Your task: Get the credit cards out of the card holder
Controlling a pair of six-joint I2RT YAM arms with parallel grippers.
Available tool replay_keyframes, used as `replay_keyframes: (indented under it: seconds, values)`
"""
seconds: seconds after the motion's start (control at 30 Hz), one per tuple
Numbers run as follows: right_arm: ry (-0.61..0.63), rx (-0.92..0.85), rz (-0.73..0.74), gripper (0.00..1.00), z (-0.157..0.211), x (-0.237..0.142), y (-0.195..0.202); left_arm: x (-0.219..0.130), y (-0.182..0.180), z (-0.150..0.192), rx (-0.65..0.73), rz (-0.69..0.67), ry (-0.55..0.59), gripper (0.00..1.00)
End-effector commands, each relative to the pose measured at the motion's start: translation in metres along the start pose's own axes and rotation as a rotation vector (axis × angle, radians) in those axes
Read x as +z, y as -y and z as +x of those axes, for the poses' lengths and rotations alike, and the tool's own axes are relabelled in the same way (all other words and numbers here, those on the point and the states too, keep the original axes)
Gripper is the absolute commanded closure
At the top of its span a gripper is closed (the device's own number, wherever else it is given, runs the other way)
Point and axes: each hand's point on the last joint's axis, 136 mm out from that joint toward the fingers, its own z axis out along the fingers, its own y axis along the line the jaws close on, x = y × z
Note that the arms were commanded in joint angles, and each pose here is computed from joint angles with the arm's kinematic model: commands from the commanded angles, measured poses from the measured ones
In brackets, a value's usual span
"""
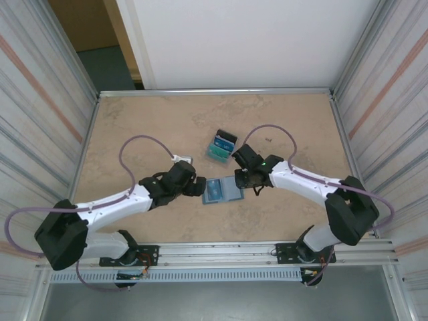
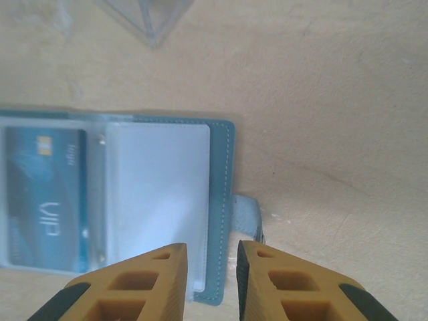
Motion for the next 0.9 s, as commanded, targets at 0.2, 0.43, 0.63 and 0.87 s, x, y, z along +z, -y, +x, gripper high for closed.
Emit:
replay_keyframes:
  seconds: [0.2, 0.43, 0.63, 0.87]
  values:
    - [-0.024, 0.094, -0.251, 0.77, -0.009, -0.018, -0.042, 0.021, 0.022, 0.012, 0.090, 0.003, -0.045, 0.01]
    - [-0.098, 0.125, -0.340, 0.79, -0.003, 0.000, -0.062, 0.039, 0.024, 0.020, 0.074, -0.006, -0.061, 0.01]
    - [-0.150, 0.134, -0.371, 0.80, 0.004, 0.016, -0.070, 0.047, 0.019, 0.025, 0.025, -0.010, -0.079, 0.01]
    - [-0.186, 0.167, -0.407, 0.81, 0.007, 0.030, -0.070, 0.047, 0.006, 0.032, -0.018, -0.018, -0.094, 0.01]
